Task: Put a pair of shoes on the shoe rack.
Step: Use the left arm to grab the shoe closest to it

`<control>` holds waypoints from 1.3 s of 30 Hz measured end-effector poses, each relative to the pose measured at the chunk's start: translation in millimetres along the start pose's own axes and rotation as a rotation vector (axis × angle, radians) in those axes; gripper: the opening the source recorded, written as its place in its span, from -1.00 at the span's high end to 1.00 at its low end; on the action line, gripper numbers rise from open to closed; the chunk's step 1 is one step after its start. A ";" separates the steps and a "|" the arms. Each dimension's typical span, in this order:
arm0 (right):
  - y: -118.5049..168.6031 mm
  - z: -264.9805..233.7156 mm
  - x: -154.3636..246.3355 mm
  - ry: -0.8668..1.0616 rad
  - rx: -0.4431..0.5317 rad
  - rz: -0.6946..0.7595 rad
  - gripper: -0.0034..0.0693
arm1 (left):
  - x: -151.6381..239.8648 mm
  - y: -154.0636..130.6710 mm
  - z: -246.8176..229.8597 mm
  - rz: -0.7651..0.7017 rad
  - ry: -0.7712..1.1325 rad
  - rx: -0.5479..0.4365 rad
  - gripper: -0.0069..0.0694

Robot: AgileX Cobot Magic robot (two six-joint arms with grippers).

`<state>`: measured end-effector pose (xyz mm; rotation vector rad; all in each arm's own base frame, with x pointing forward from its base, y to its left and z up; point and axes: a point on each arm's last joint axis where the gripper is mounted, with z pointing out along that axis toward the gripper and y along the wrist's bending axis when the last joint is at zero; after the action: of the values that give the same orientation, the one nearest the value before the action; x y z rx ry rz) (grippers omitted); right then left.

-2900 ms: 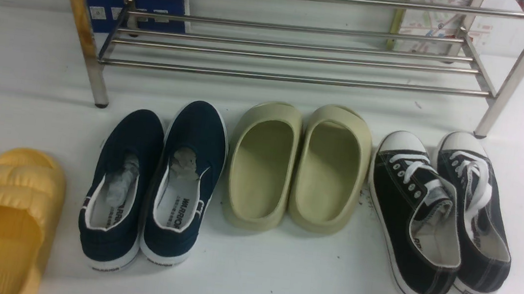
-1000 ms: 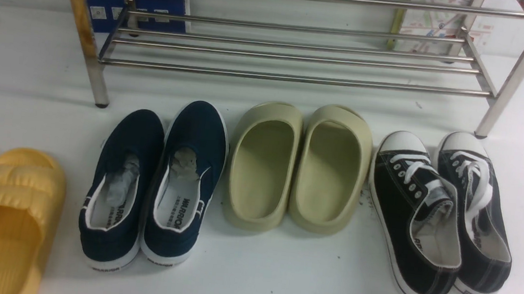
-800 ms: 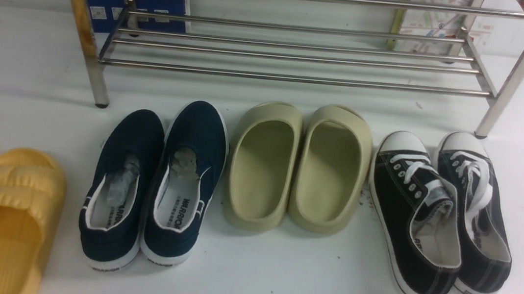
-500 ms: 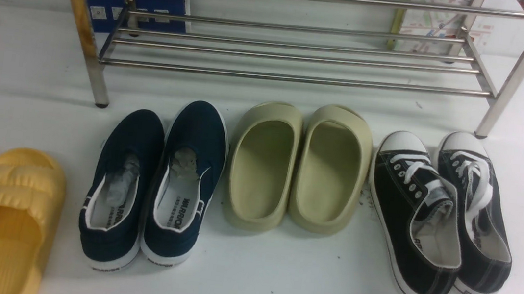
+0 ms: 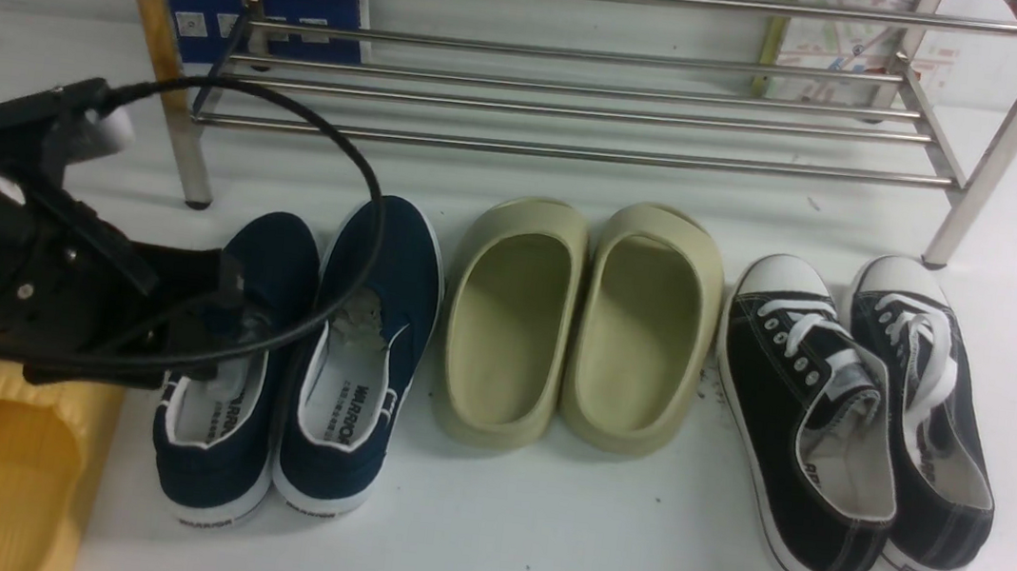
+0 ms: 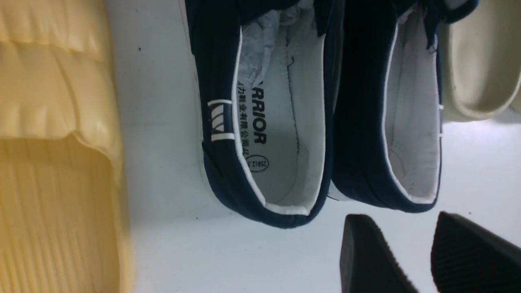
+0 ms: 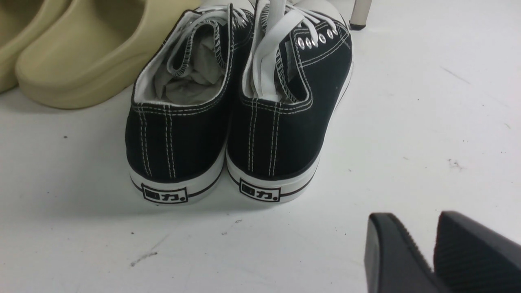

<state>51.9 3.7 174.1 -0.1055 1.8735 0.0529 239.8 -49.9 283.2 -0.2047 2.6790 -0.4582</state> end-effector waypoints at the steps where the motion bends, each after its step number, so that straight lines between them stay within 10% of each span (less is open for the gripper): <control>1: 0.0 0.0 0.0 0.000 0.000 0.000 0.32 | -2.5 -2.4 3.5 0.018 0.009 -0.007 0.09; 11: 0.0 0.0 0.0 0.000 0.000 0.000 0.30 | -20.9 -28.9 49.6 0.112 0.044 -0.245 -0.13; 23: 0.0 0.0 0.0 0.000 0.000 0.000 0.26 | -25.5 -29.6 103.0 0.165 0.096 -0.288 -0.12; 39: 0.0 0.0 0.0 0.000 0.000 -0.001 0.25 | -26.7 -26.2 130.6 0.161 0.140 -0.313 0.73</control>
<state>51.9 3.7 174.1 -0.1060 1.8734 0.0520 320.8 -106.2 189.8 -0.0463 2.8654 -0.0021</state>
